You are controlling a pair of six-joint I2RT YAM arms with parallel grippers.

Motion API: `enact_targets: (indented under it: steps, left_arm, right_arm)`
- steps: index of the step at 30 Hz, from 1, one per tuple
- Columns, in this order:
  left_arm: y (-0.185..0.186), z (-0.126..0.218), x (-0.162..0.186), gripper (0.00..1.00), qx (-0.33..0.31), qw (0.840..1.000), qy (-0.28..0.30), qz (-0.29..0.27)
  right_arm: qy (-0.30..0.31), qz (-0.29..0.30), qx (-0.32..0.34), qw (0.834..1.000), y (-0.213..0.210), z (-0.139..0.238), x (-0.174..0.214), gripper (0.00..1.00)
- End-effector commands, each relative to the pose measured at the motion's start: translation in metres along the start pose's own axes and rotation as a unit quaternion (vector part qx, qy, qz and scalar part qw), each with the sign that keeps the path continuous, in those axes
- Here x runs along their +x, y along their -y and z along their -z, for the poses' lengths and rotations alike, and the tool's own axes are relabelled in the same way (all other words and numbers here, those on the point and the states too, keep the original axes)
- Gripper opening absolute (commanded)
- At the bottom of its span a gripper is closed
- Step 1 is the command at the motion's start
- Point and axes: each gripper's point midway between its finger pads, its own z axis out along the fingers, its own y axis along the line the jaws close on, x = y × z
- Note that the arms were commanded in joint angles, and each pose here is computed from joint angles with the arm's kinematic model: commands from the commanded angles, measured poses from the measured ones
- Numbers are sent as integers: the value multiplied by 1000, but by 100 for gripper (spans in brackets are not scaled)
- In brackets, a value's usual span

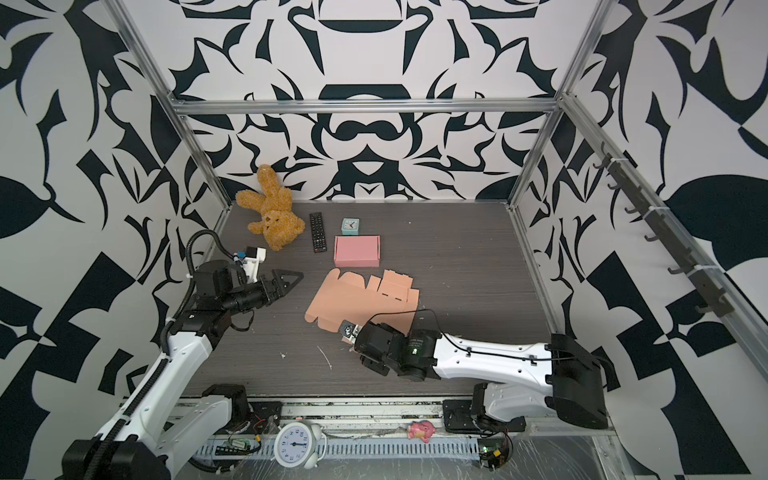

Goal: Fold the paper box

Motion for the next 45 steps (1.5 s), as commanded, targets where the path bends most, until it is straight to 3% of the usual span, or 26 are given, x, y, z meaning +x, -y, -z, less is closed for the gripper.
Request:
enact_targets:
  steps: [1, 3, 6, 9, 18, 30, 45]
  left_arm:
    - [3, 2, 3, 96, 13, 1000, 7, -6]
    - [3, 1, 5, 96, 14, 1000, 6, -9]
    - [1, -4, 12, 96, 17, 1000, -3, -9]
    - [1, -11, 19, 96, 20, 1000, -16, -13]
    - [13, -37, 45, 96, 35, 997, -62, -41]
    - [38, -59, 79, 97, 73, 987, -111, -90]
    - [59, -65, 106, 97, 116, 973, -149, -130]
  right_arm:
    - [70, -127, 16, 989, 15, 26, -35, 56]
    - [81, -206, 28, 975, 25, 35, -38, 61]
    - [81, -276, 35, 957, 32, 45, -35, 64]
    - [74, -326, 56, 941, 45, 51, -24, 67]
    - [56, -454, 23, 889, 74, 32, 19, 68]
    - [25, -529, 10, 848, 98, -6, 67, 67]
    - [14, -588, -21, 809, 106, -49, 90, 64]
